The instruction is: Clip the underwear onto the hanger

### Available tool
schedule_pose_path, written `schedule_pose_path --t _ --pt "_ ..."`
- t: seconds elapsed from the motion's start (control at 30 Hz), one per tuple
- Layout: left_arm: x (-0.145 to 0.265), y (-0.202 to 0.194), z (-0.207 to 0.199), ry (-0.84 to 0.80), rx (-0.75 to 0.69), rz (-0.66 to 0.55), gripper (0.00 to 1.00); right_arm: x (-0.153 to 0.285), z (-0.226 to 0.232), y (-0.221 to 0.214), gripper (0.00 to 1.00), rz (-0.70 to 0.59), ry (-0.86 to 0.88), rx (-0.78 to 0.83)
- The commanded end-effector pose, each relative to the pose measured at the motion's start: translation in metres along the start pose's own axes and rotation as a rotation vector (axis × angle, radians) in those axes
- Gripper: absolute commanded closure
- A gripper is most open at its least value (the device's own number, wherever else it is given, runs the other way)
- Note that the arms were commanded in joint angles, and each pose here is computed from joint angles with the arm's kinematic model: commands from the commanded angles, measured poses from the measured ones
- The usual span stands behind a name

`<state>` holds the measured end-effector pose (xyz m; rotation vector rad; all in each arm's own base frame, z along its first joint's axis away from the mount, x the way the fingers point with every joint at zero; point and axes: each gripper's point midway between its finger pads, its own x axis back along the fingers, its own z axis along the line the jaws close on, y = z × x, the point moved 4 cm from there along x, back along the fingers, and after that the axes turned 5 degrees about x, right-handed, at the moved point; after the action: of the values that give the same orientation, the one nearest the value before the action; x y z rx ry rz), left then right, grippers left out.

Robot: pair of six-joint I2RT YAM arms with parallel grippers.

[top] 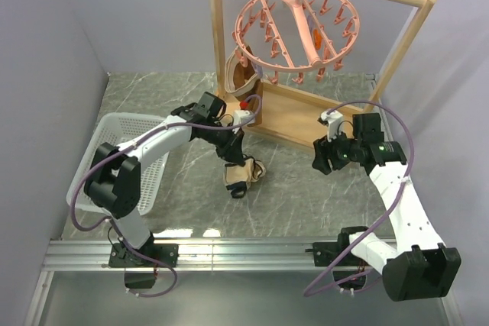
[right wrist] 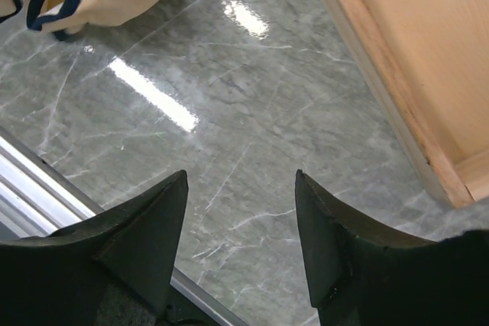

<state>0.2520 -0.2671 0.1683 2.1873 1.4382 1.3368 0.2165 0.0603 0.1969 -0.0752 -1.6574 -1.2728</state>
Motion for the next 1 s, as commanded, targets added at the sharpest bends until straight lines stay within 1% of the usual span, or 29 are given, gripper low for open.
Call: schedule_pose_path --t 0.0,0.07,0.1,0.13,0.17,0.23,0.27,0.3,0.37,0.47,0.5,0.6,0.67,0.83,0.93,0.97 --pt "0.018 0.018 -0.004 0.023 -0.104 -0.117 0.85 -0.008 0.01 0.003 0.36 -0.001 0.056 0.007" --pt "0.021 0.003 0.01 0.104 -0.078 -0.101 0.77 -0.016 0.021 0.004 0.36 0.008 0.095 0.03" --pt "0.023 -0.002 0.015 0.117 -0.098 -0.089 0.75 -0.02 0.023 0.005 0.36 0.006 0.096 0.037" --pt "0.028 -0.006 0.021 0.132 -0.088 -0.085 0.73 -0.024 0.025 0.006 0.36 0.012 0.095 0.049" --pt "0.033 -0.008 0.022 0.151 -0.091 -0.083 0.69 -0.031 0.031 0.005 0.36 0.033 0.102 0.083" --pt "0.04 -0.017 0.026 0.178 -0.137 -0.079 0.64 -0.04 0.036 0.009 0.36 0.034 0.094 0.099" --pt "0.048 -0.018 0.019 0.195 -0.189 -0.091 0.56 -0.047 0.038 0.008 0.36 0.057 0.102 0.093" --pt "0.048 -0.027 0.019 0.203 -0.232 -0.079 0.51 -0.051 0.045 0.013 0.37 0.058 0.126 0.093" --pt "0.056 -0.028 0.011 0.234 -0.287 -0.11 0.46 -0.064 0.049 0.013 0.4 0.096 0.156 0.06" --pt "0.061 -0.033 0.013 0.285 -0.351 -0.103 0.46 -0.079 0.058 0.024 0.4 0.099 0.19 0.002" --pt "0.06 -0.036 0.017 0.3 -0.366 -0.091 0.46 -0.083 0.061 0.03 0.4 0.088 0.197 -0.026" --pt "0.054 -0.042 0.029 0.341 -0.405 -0.042 0.46 -0.097 0.075 0.036 0.41 0.109 0.236 -0.053" --pt "0.048 -0.045 0.037 0.337 -0.392 -0.014 0.46 -0.108 0.084 0.036 0.41 0.132 0.249 -0.053" --pt "0.034 -0.044 0.047 0.332 -0.339 -0.007 0.45 -0.133 0.092 0.041 0.41 0.138 0.234 -0.045" --pt "0.026 -0.054 0.047 0.297 -0.319 0.027 0.44 -0.15 0.102 0.041 0.41 0.165 0.251 -0.034" --pt "0.023 -0.058 0.047 0.286 -0.316 0.038 0.44 -0.158 0.106 0.036 0.41 0.191 0.256 -0.029"
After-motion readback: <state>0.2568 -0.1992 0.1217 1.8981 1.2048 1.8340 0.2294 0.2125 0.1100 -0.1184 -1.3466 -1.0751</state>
